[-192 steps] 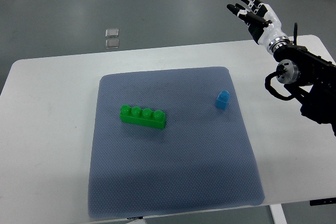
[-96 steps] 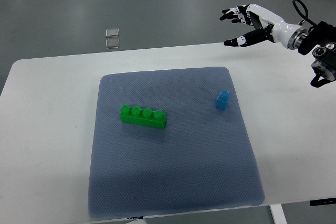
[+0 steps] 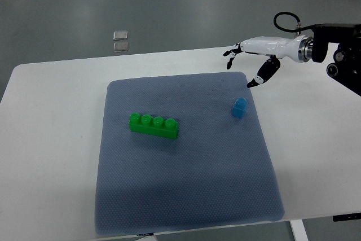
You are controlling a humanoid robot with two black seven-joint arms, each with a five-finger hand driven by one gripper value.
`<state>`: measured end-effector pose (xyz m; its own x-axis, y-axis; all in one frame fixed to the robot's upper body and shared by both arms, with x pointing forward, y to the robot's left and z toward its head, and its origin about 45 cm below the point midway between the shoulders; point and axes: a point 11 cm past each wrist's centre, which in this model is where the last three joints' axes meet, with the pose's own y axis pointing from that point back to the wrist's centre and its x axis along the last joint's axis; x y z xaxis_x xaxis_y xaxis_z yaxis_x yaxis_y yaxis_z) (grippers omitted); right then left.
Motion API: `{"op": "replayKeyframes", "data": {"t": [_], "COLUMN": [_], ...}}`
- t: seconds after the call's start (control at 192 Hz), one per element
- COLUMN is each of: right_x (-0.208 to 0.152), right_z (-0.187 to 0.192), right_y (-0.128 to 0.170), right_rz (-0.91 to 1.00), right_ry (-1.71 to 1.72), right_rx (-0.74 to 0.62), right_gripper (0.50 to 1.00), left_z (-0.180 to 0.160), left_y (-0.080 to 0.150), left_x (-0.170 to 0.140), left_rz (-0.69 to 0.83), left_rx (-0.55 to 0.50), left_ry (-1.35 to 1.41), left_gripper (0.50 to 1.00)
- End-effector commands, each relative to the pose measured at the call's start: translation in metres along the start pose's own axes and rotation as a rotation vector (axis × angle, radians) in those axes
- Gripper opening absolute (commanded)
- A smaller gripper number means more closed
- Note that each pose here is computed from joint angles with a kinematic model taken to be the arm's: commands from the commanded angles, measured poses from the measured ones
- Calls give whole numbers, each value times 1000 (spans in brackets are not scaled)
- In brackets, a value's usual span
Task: Stack blue block on green block with right hand
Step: 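Swing the right hand over and lower it toward the blue block, then close the right hand fingers around the small blue block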
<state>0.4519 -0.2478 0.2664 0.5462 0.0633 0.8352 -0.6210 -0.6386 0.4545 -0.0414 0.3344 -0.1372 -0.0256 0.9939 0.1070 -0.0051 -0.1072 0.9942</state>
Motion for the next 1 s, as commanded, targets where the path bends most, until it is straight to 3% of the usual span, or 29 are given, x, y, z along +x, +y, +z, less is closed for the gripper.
{"op": "replayKeyframes", "data": {"t": [0.0, 0.37, 0.995], "right_x": [-6, -44, -66], "right_z": [-2, 1, -8], "right_y": [-4, -10, -26], "right_rz": [-56, -164, -160], "right_ry": [81, 254, 319], "right_rx": [-8, -16, 7], "right_gripper": [915, 915, 915], "left_z": [0, 0, 0], "left_y": [0, 0, 0], "left_x": [0, 0, 0], "left_rz": [0, 0, 0], "left_rx": [0, 0, 0], "left_ry": [0, 0, 0], "left_gripper": [1000, 1000, 1000]}}
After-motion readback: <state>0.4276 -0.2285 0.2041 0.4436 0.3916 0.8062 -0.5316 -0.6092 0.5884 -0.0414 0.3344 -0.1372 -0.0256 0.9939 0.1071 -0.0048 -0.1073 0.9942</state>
